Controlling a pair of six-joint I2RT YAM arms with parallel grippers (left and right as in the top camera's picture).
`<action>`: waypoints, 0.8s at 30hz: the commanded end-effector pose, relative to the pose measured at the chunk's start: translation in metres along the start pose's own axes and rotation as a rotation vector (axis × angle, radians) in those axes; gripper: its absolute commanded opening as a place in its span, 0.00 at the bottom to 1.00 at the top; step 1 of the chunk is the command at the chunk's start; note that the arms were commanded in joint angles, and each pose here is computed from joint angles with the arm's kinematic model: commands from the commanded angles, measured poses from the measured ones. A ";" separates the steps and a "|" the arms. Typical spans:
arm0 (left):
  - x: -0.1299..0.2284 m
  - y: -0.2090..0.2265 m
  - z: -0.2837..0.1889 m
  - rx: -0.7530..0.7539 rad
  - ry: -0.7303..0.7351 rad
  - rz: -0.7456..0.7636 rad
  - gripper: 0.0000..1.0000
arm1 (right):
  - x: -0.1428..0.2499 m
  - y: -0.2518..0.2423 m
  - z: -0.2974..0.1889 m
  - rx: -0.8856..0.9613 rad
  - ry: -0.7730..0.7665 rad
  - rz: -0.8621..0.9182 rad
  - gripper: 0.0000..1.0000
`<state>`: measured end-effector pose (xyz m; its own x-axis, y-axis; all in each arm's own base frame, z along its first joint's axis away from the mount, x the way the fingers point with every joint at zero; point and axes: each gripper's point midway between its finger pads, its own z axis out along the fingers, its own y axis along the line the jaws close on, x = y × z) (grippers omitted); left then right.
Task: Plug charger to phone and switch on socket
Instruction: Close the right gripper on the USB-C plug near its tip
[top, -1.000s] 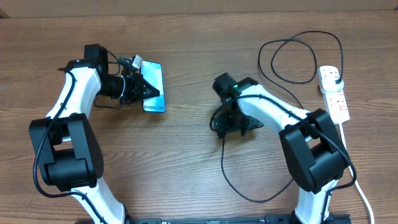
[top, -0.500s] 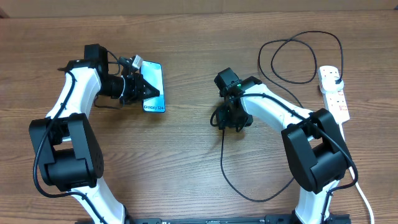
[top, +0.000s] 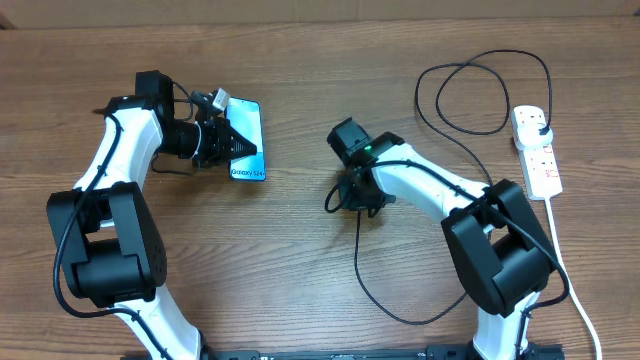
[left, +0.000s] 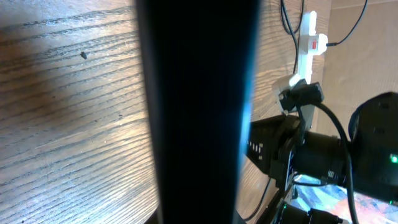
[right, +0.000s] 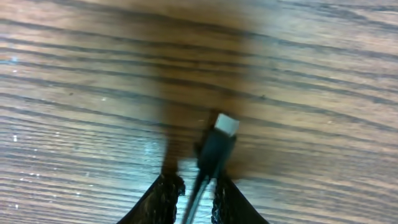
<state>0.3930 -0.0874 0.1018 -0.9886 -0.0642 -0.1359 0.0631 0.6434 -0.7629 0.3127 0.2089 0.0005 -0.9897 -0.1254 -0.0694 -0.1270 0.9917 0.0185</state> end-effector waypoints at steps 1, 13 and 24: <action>-0.001 -0.014 -0.004 0.024 -0.017 0.062 0.04 | 0.004 0.001 0.006 0.024 -0.003 0.012 0.24; -0.001 -0.014 -0.004 0.024 -0.016 0.062 0.04 | -0.003 0.001 0.006 0.028 -0.035 0.030 0.32; -0.001 -0.014 -0.004 0.023 -0.016 0.062 0.04 | 0.005 -0.006 0.016 0.011 0.002 0.060 0.37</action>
<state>0.3934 -0.0874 0.1018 -0.9883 -0.0642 -0.1382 0.0648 0.6433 -0.7628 0.3195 0.2143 -0.0005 -0.9891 -0.0890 -0.1172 -0.0923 0.9955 0.0227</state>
